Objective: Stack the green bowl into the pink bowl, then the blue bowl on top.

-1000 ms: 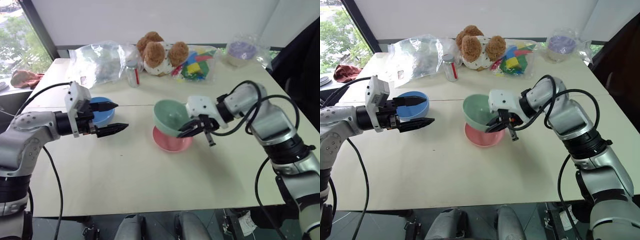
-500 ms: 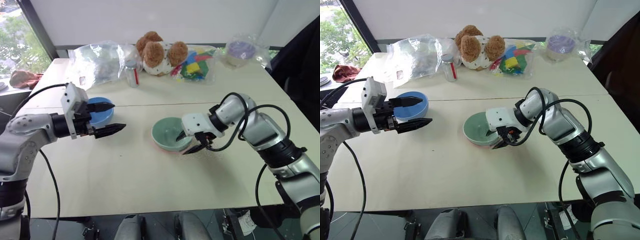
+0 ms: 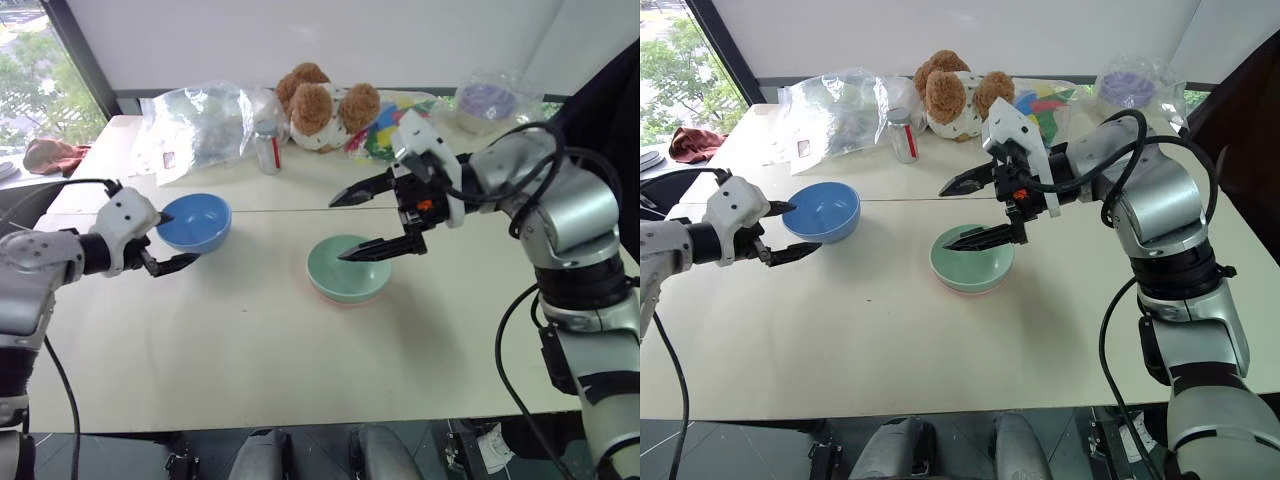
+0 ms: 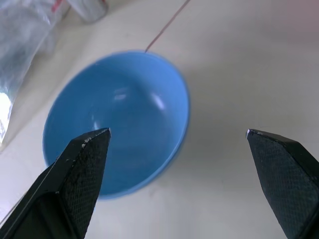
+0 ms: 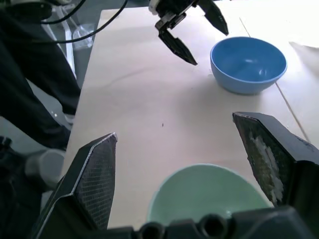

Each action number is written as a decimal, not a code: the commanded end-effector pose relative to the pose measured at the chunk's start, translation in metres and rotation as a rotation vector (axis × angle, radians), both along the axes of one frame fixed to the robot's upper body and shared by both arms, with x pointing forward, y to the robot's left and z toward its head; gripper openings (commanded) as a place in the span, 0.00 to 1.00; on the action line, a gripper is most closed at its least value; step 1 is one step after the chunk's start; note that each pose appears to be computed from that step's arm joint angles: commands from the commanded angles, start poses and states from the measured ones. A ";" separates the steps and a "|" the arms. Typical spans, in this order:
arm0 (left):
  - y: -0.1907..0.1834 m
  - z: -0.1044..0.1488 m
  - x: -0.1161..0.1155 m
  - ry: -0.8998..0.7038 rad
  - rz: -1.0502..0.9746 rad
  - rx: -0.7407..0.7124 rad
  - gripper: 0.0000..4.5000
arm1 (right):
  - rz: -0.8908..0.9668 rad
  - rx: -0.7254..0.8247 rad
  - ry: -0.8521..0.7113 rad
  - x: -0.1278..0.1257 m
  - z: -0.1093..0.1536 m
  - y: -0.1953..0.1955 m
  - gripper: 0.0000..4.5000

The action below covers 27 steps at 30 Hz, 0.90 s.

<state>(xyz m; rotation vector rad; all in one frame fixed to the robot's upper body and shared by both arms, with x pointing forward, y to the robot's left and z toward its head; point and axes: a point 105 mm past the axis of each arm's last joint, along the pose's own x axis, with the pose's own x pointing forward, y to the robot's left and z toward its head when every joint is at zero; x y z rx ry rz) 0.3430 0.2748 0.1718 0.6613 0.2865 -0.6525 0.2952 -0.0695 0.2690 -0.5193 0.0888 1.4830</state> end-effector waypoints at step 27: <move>-0.139 0.062 0.013 0.026 -0.772 -0.004 0.02 | -0.424 0.112 -0.054 0.009 0.022 -0.070 0.91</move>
